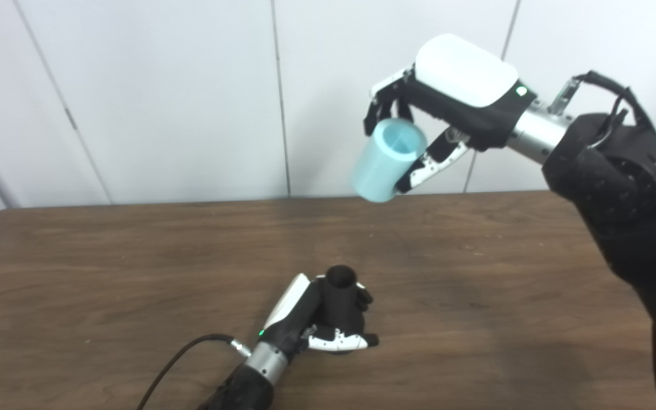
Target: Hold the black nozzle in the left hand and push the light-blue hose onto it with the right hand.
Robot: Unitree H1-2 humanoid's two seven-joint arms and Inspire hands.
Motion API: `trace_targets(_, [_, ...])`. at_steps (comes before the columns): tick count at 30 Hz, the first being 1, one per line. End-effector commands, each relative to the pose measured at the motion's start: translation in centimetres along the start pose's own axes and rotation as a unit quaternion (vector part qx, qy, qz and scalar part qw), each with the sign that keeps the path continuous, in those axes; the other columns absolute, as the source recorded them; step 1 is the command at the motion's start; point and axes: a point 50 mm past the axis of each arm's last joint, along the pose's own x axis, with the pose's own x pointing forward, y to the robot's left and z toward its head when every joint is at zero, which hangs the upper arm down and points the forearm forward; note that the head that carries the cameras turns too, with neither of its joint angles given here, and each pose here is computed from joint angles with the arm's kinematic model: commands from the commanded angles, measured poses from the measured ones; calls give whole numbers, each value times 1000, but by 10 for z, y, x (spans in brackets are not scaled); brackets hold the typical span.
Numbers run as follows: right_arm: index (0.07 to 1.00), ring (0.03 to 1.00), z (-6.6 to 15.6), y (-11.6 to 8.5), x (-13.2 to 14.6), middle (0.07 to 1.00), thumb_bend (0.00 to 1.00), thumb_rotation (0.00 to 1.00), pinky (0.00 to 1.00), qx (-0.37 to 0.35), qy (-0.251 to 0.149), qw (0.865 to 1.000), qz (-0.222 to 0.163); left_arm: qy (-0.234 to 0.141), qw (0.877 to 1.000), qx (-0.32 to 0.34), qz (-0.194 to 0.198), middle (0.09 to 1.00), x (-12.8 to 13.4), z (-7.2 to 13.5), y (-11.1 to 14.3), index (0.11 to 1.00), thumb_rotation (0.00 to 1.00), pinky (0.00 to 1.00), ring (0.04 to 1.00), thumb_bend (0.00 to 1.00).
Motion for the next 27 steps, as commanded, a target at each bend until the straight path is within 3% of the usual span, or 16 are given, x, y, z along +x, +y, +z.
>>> trace_targets(1, [482, 380, 21, -25, 6, 497, 517, 0, 112, -17, -34, 999, -39, 85, 994, -2, -62, 522, -14, -24, -28, 466, 0, 822, 575, 519])
trace_targets(4, [514, 335, 38, -12, 8, 447, 509, 0, 113, -3, -51, 998, -34, 81, 995, -2, -59, 519, -12, -23, -28, 469, 0, 819, 576, 519])
trace_targets(10, [480, 382, 48, 4, 9, 496, 517, 0, 132, 5, -66, 998, -19, 75, 996, -3, -55, 516, -14, -21, -27, 471, 0, 791, 530, 520])
trace_targets(19, [484, 379, 56, 12, 4, 500, 517, 0, 125, 34, -28, 999, 30, 77, 995, 6, -66, 523, -16, -18, -23, 464, 0, 859, 590, 518])
trace_targets(21, [522, 331, 55, 13, 5, 451, 508, 0, 117, 31, -27, 999, 35, 78, 995, 6, -68, 527, -16, -17, -23, 462, 0, 862, 593, 518])
trace_targets(24, [512, 423, 55, 12, 7, 405, 514, 0, 118, 23, -31, 998, 40, 77, 995, 7, -69, 532, -16, -17, -22, 458, 0, 862, 597, 516])
trace_targets(27, [508, 441, 56, 10, 10, 397, 515, 0, 117, 14, -34, 998, 43, 76, 995, 7, -70, 533, -16, -16, -22, 457, 0, 862, 598, 516])
